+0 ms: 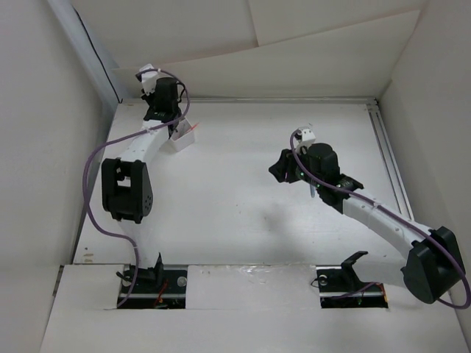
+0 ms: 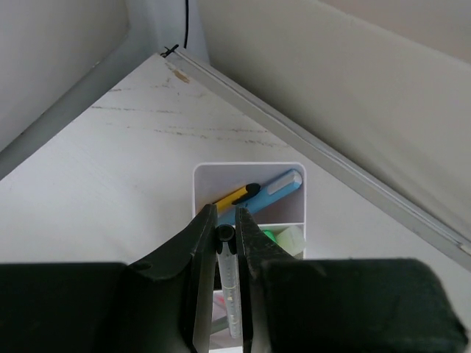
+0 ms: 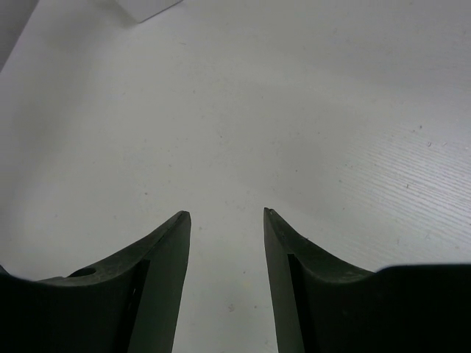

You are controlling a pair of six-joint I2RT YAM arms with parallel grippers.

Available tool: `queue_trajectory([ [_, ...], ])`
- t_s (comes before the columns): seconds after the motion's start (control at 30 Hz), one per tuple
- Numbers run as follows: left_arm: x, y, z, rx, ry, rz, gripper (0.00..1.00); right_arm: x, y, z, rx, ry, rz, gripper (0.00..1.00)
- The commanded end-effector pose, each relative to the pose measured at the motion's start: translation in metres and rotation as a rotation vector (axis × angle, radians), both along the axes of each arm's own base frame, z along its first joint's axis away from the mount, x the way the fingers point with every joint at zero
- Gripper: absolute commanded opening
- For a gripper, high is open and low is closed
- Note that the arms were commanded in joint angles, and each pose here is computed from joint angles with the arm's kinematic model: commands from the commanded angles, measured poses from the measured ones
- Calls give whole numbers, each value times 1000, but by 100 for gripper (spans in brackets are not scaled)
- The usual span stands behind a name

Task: Sort the stationery into containers
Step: Place the pen in the storage box.

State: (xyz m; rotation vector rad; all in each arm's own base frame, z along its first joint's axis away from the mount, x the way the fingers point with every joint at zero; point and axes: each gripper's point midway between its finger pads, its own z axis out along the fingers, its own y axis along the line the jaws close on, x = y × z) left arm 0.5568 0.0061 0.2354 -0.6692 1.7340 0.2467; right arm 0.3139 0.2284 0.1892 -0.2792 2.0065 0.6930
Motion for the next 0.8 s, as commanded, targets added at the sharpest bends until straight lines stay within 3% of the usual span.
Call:
queue_trajectory([
  [0.0,5,4,-1,22,-35,16,0,6,0,17,44,-60,-14,50],
  [0.23,5,-15,-24,54,-19,-13,1,8,-6,10,30,-58,-45,49],
  [0.43,4,-15,-17,34,-52,-8,21,10,-23,24,33,-108,-138,42],
  [0.57,-1,-18,4,10,-101,-28,36,11,-33,22,28,-114,-194,21],
  [0.6,-1,-18,9,1,-115,-26,40,13,-36,22,23,-118,-213,10],
  [0.67,-6,-22,27,-26,-149,-52,42,15,-43,21,21,-119,-254,0],
  [0.77,-17,-43,63,-66,-230,-105,44,18,-59,11,-8,-96,-346,0],
])
